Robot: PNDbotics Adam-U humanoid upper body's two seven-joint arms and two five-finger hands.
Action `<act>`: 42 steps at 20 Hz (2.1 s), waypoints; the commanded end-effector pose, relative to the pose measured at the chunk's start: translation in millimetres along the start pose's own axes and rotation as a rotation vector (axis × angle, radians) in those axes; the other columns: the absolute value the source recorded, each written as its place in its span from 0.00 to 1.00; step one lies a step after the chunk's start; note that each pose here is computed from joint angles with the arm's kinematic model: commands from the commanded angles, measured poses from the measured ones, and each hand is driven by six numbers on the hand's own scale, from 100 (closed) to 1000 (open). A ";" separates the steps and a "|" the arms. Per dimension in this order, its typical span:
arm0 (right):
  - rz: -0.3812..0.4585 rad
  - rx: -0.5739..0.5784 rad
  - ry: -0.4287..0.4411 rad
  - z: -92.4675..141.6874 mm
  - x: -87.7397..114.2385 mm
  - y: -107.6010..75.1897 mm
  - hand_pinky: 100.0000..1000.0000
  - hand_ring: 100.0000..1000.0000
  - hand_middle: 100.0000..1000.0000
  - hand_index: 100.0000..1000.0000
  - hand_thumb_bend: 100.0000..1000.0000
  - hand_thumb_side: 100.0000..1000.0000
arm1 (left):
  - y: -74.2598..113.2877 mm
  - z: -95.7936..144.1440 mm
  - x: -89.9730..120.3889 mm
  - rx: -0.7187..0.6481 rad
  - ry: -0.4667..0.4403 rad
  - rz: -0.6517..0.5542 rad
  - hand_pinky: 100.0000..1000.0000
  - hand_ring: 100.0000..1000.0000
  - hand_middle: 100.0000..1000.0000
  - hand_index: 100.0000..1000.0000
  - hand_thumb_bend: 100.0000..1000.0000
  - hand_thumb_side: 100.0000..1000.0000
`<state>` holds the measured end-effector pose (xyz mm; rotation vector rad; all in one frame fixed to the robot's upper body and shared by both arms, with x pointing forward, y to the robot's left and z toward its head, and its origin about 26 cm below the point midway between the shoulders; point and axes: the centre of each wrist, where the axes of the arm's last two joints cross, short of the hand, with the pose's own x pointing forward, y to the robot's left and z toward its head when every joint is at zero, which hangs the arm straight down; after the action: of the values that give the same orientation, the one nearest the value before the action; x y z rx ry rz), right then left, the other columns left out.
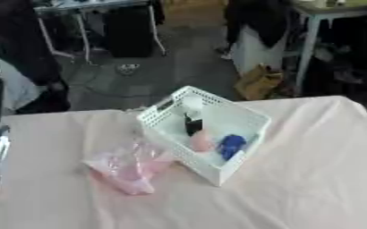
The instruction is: Pick up objects on the table and place them in the box.
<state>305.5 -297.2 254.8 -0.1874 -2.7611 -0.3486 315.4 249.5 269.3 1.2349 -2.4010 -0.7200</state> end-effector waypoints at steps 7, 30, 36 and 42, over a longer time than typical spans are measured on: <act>0.005 0.041 -0.013 -7.2 6.2 2.4 0.80 0.87 0.73 0.75 0.00 0.74 | -9.0 -19.4 -23.2 -0.516 -0.013 -0.220 0.93 1.00 1.00 1.00 0.00 0.93; 0.006 0.078 0.043 -0.9 4.0 5.4 0.81 0.87 0.73 0.74 0.00 0.71 | -136.1 1.2 -69.9 -1.353 0.179 -0.074 1.00 1.00 1.00 1.00 0.35 0.86; -0.002 0.083 0.052 -0.5 3.7 7.6 0.80 0.87 0.73 0.74 0.00 0.71 | -154.9 12.4 -76.3 -1.407 0.168 -0.039 1.00 1.00 1.00 1.00 0.44 0.82; -0.004 0.088 0.057 -0.2 3.6 8.4 0.81 0.87 0.73 0.74 0.00 0.71 | -158.8 10.6 -79.4 -1.621 0.238 -0.031 1.00 1.00 1.00 1.00 0.39 0.85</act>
<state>306.1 -290.0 248.7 -0.1599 -2.6853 -0.2424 453.3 236.1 145.1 0.4890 -0.9135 -1.7760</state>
